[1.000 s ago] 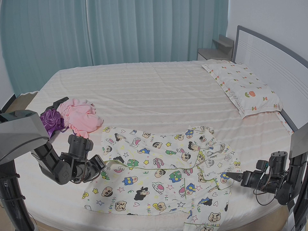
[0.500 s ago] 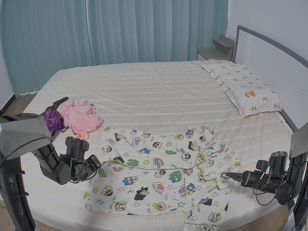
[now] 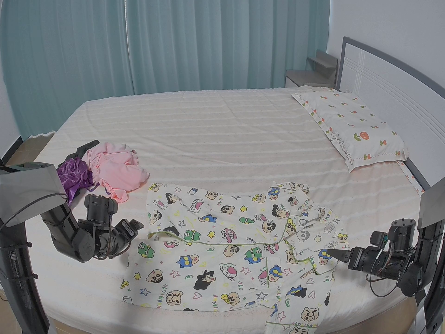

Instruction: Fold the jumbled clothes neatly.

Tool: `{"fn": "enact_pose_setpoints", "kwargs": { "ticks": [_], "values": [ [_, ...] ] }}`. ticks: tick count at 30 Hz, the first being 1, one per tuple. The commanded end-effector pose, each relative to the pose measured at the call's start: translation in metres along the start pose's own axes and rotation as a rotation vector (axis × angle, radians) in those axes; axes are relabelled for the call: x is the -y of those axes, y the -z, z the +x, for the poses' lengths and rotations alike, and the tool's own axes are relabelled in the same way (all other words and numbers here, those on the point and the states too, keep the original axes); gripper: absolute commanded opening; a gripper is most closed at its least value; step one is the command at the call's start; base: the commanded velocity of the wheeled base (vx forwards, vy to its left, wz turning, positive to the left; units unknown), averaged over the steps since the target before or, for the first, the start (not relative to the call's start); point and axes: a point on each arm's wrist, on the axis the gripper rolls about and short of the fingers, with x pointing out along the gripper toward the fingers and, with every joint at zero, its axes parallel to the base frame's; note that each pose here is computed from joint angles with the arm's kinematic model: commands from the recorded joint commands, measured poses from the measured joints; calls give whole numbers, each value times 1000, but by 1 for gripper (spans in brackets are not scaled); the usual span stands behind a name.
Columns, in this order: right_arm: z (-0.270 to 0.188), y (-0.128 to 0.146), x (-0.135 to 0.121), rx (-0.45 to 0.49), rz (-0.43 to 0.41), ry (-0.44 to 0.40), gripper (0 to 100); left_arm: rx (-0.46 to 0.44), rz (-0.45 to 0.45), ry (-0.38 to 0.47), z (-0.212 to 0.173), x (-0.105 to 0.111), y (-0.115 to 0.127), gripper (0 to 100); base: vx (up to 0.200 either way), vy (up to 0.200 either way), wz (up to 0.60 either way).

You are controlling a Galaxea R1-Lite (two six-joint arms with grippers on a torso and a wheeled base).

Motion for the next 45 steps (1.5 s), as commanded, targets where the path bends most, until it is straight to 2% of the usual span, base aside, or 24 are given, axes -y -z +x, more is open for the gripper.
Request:
{"fn": "enact_pose_setpoints", "kwargs": {
  "ticks": [1, 3, 4, 6, 7, 11, 17, 18, 21, 26, 32, 36, 44, 45],
  "values": [
    [-3, 2, 0, -3, 0, 1, 100, 1, -31, 92, -13, 14, -10, 100, 0, 0, 0],
    [-2, 2, 0, -4, 0, 0, 100, -4, -55, 127, -12, 20, -13, 100, 0, 0, 0],
    [-2, 2, 0, -4, 0, 0, 100, -2, -87, 173, -9, 28, -19, 100, 0, 0, 0],
    [-2, 2, 0, -4, 0, 0, 100, -2, -87, 173, -9, 28, -19, 100, 0, 0, 0],
    [-3, 2, 0, -2, 0, 2, 100, -11, -109, 202, 6, 33, -22, 100, 0, 0, 0],
    [-2, 3, 0, -6, 1, 2, 100, -13, -102, 205, 37, 35, -20, 100, 0, 0, 0],
    [-1, 4, 2, -14, 4, 6, 100, -44, -85, 221, 42, 44, -8, 100, 0, 0, 0],
    [0, 4, 2, -15, 5, 6, 100, -62, -61, 227, 40, 52, 4, 100, 0, 0, 0],
    [0, 4, 1, -16, 4, 5, 100, -97, -32, 229, 37, 57, 21, 100, 0, 0, 0],
    [-1, 4, 2, -16, 5, 8, 100, -76, -5, 210, 36, 65, 35, 100, 0, 0, 0],
    [-1, 4, 2, -16, 5, 8, 100, -76, -31, 206, 32, 65, 36, 100, 0, 0, 0],
    [-1, 4, 2, -16, 5, 8, 100, -88, -23, 176, 28, 57, 42, 100, 0, 0, 0],
    [-1, 4, 2, -16, 5, 8, 100, 4, -56, 160, 38, 53, 30, 100, 0, 0, 0],
    [-1, 4, 2, -16, 3, 8, 100, 38, -62, 160, 42, 53, 28, 100, 0, 0, 0]
  ]
}}
